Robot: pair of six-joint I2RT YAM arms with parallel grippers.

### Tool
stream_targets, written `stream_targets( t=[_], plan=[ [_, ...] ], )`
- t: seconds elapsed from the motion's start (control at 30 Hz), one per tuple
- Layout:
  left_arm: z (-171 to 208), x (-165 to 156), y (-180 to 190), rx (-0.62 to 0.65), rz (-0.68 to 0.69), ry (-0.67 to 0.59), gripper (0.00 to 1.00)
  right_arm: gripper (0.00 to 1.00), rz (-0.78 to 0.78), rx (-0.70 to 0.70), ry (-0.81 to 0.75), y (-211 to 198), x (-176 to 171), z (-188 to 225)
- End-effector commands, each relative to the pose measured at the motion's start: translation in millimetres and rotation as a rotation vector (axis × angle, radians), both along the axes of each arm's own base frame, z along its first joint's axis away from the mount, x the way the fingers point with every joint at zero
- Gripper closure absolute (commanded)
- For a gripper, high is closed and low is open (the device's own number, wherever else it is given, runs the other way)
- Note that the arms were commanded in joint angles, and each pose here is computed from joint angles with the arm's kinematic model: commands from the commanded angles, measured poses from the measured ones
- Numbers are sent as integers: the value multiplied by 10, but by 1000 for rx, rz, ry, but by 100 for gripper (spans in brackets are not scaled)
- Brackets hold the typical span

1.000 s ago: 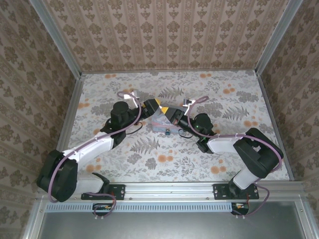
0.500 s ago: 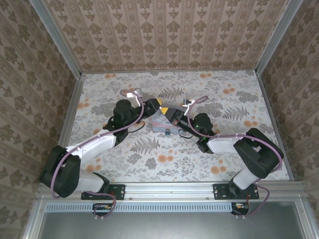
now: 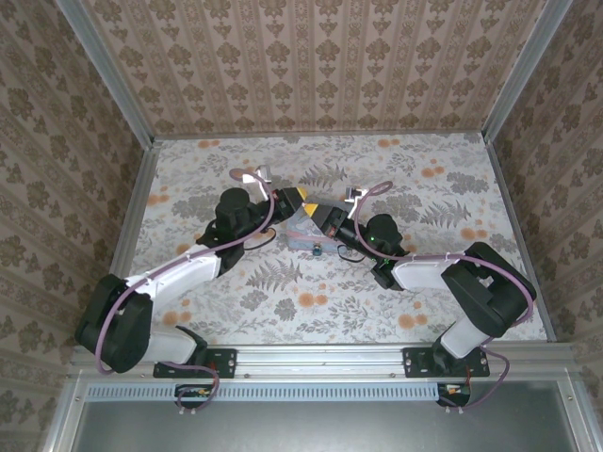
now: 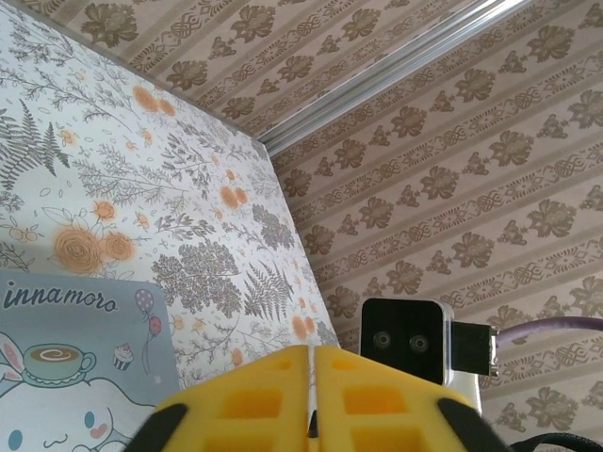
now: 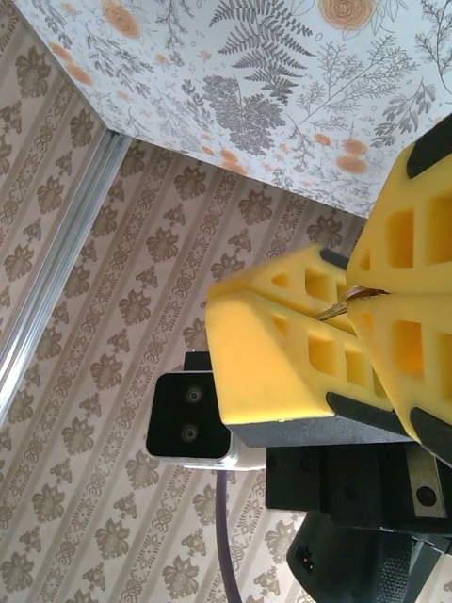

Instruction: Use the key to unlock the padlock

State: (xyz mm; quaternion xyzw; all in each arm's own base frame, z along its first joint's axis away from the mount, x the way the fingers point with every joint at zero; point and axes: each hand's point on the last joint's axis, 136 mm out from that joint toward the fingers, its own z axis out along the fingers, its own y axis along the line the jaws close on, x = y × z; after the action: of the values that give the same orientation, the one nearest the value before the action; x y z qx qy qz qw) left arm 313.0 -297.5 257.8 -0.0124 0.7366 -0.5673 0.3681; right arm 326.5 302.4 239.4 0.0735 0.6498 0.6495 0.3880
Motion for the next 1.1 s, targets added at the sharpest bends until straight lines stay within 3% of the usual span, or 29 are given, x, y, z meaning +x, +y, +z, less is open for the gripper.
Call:
stream_targets(
  t=[0.0, 0.1, 0.17, 0.33, 0.43, 0.67, 0.97, 1.07],
  plan=[
    [120, 12, -47, -15, -13, -38, 100, 100, 23, 38, -51, 43, -27, 213],
    [122, 8, -47, -18, -10, -40, 100, 100, 20, 39, -49, 43, -19, 222],
    [134, 7, -45, -21, -7, -43, 100, 90, 10, 44, -51, 27, -5, 243],
    [141, 4, -23, -23, 5, -49, 100, 79, 7, 52, -51, 31, 11, 274],
    [150, 5, -24, -25, 8, -52, 100, 79, 6, 54, -47, 34, 21, 272],
    [140, 0, -25, -25, 11, -53, 100, 90, 8, 59, -43, 44, 27, 259],
    [102, -17, -40, -17, 7, -50, 100, 86, 8, 71, -47, 50, 44, 277],
    [93, -21, -42, -16, 7, -48, 100, 91, 12, 73, -50, 60, 46, 293]
  ],
)
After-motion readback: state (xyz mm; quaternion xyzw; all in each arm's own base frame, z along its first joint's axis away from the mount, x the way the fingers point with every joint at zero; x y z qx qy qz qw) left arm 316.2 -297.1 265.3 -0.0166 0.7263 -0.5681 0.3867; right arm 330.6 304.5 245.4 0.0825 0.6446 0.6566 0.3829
